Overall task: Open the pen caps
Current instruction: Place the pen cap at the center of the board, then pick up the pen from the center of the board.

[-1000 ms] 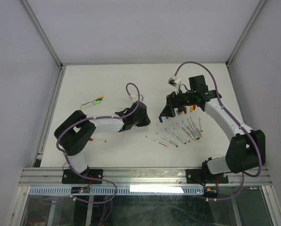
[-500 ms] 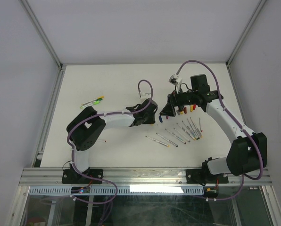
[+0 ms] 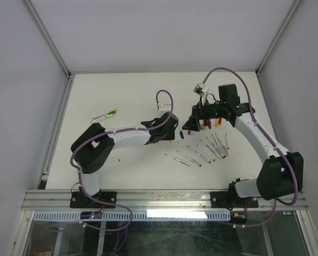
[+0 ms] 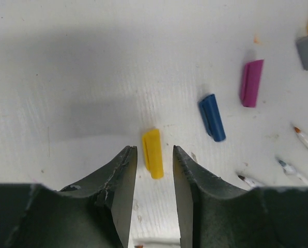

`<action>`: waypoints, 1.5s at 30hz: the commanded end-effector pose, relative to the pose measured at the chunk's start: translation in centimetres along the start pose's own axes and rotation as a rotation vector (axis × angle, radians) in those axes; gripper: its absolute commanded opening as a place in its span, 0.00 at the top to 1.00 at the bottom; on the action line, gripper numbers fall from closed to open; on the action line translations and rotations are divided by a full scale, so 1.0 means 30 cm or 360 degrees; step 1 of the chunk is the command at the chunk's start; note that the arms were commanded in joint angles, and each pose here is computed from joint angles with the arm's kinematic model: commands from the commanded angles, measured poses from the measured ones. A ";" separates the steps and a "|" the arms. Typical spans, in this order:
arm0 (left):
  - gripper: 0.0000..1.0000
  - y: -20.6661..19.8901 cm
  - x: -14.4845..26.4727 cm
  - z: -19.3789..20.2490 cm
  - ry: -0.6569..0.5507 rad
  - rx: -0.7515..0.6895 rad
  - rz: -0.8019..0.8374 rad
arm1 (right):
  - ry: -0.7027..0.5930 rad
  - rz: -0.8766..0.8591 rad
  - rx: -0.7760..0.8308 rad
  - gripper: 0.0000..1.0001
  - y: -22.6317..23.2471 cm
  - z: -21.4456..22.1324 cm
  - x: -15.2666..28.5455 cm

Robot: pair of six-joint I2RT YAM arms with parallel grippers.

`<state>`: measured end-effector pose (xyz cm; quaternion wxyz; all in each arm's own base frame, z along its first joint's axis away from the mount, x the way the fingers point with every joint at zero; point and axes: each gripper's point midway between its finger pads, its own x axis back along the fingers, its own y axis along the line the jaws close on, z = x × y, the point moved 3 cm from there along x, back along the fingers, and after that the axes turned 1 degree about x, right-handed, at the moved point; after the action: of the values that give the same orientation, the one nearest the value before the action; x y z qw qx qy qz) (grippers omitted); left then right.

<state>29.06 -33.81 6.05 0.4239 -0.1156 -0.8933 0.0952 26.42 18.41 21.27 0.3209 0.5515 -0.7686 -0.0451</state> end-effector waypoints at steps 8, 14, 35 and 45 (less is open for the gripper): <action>0.65 0.065 0.291 -0.138 -0.0446 0.0162 0.0107 | -0.0115 -0.0045 0.0132 0.14 0.040 -0.056 0.035; 0.52 0.217 0.397 -0.088 -0.0561 0.0306 0.0052 | -0.0114 -0.0059 0.0129 0.14 0.041 -0.052 0.033; 0.01 0.569 0.530 -0.038 -0.0411 0.0900 -0.0039 | -0.0103 -0.0076 0.0117 0.14 0.036 -0.043 0.024; 0.06 0.685 0.525 0.077 -0.0152 0.1211 -0.0575 | -0.0099 -0.0079 0.0111 0.14 0.033 -0.040 0.022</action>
<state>21.14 -11.19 11.03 0.3831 0.1277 -0.8513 0.3349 25.89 18.51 21.65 0.3112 0.5666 -0.7611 -0.0529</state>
